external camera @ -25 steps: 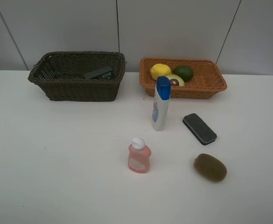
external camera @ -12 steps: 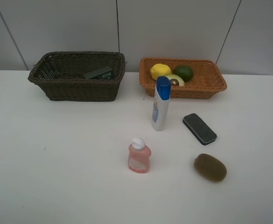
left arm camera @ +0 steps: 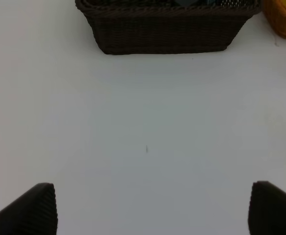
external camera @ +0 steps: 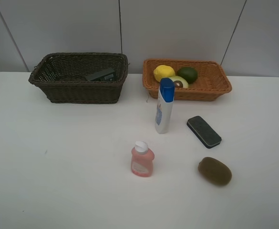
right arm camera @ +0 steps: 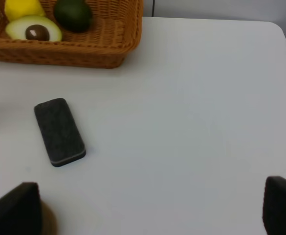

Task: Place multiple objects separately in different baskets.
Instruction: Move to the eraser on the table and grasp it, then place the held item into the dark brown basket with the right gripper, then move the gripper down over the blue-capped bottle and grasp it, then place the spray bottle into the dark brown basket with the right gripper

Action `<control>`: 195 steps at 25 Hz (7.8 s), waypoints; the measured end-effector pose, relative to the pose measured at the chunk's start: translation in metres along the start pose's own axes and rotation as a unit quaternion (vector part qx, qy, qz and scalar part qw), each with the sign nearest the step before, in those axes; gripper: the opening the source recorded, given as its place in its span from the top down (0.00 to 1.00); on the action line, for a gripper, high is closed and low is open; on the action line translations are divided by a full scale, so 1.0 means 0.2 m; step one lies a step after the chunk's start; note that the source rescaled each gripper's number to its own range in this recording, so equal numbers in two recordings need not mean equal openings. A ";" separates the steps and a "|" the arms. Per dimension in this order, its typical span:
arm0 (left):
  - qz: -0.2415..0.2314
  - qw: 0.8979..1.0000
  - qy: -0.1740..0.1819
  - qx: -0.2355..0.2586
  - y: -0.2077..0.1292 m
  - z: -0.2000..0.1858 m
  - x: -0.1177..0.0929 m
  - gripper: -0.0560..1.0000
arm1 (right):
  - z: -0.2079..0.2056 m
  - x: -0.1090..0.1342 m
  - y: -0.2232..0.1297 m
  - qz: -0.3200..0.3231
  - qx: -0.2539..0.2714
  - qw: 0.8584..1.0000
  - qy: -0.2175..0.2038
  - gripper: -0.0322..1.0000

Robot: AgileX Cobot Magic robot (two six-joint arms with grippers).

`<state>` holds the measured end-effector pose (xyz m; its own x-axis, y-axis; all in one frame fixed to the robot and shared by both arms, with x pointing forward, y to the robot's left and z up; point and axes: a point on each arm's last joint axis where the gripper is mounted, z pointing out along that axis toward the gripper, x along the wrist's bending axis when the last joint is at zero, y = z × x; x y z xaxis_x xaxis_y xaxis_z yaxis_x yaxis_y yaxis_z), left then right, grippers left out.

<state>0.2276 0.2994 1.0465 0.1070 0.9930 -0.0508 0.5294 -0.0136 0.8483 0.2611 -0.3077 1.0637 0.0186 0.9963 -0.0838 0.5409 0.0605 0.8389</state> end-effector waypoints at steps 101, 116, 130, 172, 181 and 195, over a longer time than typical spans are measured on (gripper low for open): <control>-0.001 1.000 -0.001 0.003 0.00 0.00 0.00 0.00 | 1.92 1.91 0.93 -0.023 -0.061 0.932 0.356 0.01; -0.001 1.000 -0.001 0.003 0.00 0.00 0.00 0.00 | 1.15 1.45 1.28 -0.185 0.188 0.918 0.295 0.01; -0.001 1.000 -0.001 0.003 0.00 0.00 0.00 0.00 | 0.90 1.14 1.07 -0.191 0.265 0.917 0.228 0.01; -0.001 1.000 -0.001 0.003 0.00 0.00 0.00 0.00 | 1.54 1.23 0.57 -0.246 0.380 0.877 0.161 0.90; -0.001 1.000 -0.001 0.003 0.00 0.00 0.00 0.00 | 1.31 1.30 1.14 -0.171 0.166 0.939 0.249 0.90; -0.001 1.000 -0.001 0.003 0.00 0.00 0.00 0.00 | 1.84 1.79 0.85 0.059 -0.004 0.935 0.349 0.91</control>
<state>0.2273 0.2992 1.0462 0.1086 0.9927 -0.0533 0.5339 -0.0130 0.8454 0.6692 0.0370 0.9792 -0.4778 0.7927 0.3785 0.5630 -0.0544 0.8247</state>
